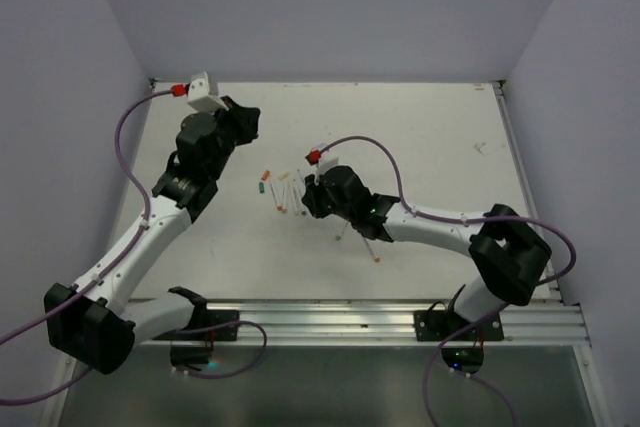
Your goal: Open the pen caps
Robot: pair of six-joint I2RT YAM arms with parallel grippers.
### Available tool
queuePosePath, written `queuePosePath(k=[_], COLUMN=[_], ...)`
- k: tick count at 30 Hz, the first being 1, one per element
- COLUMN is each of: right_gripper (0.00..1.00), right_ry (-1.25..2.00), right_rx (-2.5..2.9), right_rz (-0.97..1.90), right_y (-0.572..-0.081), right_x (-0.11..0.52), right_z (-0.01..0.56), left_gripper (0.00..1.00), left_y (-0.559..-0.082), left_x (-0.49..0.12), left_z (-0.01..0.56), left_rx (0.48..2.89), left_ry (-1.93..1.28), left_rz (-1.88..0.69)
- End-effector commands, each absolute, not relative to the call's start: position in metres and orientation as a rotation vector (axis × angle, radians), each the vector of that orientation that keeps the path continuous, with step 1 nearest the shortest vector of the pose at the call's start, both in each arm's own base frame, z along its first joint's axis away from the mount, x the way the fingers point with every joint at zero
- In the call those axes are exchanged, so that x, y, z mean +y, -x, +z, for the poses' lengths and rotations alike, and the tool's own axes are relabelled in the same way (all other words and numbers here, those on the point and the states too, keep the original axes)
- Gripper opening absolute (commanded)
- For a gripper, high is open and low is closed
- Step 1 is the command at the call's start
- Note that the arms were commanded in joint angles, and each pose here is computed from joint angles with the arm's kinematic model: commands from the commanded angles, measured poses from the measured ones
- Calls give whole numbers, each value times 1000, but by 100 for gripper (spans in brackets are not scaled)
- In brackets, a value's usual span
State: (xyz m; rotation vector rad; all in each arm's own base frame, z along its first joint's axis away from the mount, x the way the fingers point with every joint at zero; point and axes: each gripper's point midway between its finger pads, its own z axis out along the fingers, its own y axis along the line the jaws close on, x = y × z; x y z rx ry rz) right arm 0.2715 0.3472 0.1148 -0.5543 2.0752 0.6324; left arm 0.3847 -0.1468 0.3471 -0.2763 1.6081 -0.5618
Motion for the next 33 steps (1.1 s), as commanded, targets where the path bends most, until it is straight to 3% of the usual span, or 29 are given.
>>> queuePosePath(k=[1,6,11,20,33], right_gripper=[2,6,7,14,33], right_ry=[418,359,309,278,264], right_rx=[2102,2157,2187,2234,2278], right_rz=[526,443,405,382,419], right_y=[-299,-320,-332,-345,-341], right_x=[348,356,354,349,348], right_z=[118,98,73,40,26], left_gripper=[0,0,0,0,0], left_y=[-363,-335,-317,-313,-314], left_x=[-150,-146,-150,-150,-159], left_z=[301,225,189,178,174], left_rx=[1722,1870,1955,1972,1993], left_ry=[228,245,234,228,218], left_rz=[-592,-591,-630,-634,-679])
